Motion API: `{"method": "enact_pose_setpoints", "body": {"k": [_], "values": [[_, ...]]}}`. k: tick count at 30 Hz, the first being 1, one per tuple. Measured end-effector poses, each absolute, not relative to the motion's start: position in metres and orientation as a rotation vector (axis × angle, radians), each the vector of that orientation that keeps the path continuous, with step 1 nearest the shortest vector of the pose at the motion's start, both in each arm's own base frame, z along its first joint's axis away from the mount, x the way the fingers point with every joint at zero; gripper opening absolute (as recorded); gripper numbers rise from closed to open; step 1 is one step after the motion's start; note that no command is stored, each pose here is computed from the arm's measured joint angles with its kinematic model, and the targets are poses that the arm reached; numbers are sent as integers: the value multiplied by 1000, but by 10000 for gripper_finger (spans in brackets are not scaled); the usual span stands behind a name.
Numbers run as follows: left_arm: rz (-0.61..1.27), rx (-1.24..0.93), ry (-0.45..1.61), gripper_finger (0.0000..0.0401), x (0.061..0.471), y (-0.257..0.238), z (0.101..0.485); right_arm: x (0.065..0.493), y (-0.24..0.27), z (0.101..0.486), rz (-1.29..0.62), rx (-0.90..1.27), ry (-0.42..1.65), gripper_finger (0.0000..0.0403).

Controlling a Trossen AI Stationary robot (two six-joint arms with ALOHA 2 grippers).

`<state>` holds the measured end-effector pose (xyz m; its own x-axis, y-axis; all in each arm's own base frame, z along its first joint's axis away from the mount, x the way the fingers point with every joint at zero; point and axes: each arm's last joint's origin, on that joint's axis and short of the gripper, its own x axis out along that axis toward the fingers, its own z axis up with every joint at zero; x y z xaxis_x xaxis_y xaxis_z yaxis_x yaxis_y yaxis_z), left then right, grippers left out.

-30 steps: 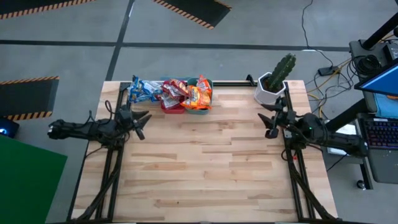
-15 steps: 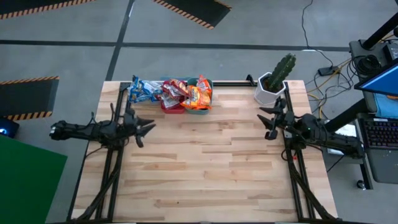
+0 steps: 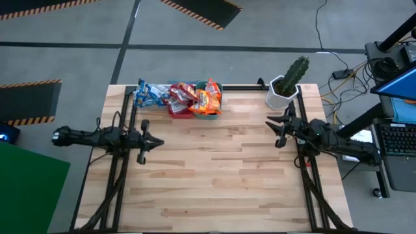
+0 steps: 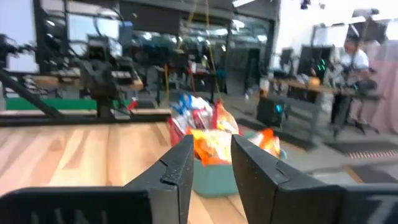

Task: Sort Maruchan noodles
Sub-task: Return to Home Position

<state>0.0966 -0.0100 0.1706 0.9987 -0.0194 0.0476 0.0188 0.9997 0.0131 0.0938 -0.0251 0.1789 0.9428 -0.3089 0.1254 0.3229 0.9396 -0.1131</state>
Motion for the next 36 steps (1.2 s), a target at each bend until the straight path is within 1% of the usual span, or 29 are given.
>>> {"method": "enact_pose_setpoints", "body": {"k": [3,6,10,13,18,26,36], "values": [[-18,35,-46,2,97,-10,170,94,-26,175,-361,-109,-64,90],[-12,25,-45,6,97,-10,170,94,-28,170,-406,-102,-12,85],[54,-66,-49,8,97,-8,172,94,-29,170,-449,-269,37,84],[74,-71,-46,8,96,-7,173,94,-29,170,-442,-329,49,88],[74,-73,-48,8,96,-7,173,94,-29,170,-442,-333,48,91],[73,-73,-49,8,96,-7,174,94,-29,170,-442,-335,49,80],[71,-73,-50,8,96,-7,174,94,-29,170,-442,-335,49,79]]}}
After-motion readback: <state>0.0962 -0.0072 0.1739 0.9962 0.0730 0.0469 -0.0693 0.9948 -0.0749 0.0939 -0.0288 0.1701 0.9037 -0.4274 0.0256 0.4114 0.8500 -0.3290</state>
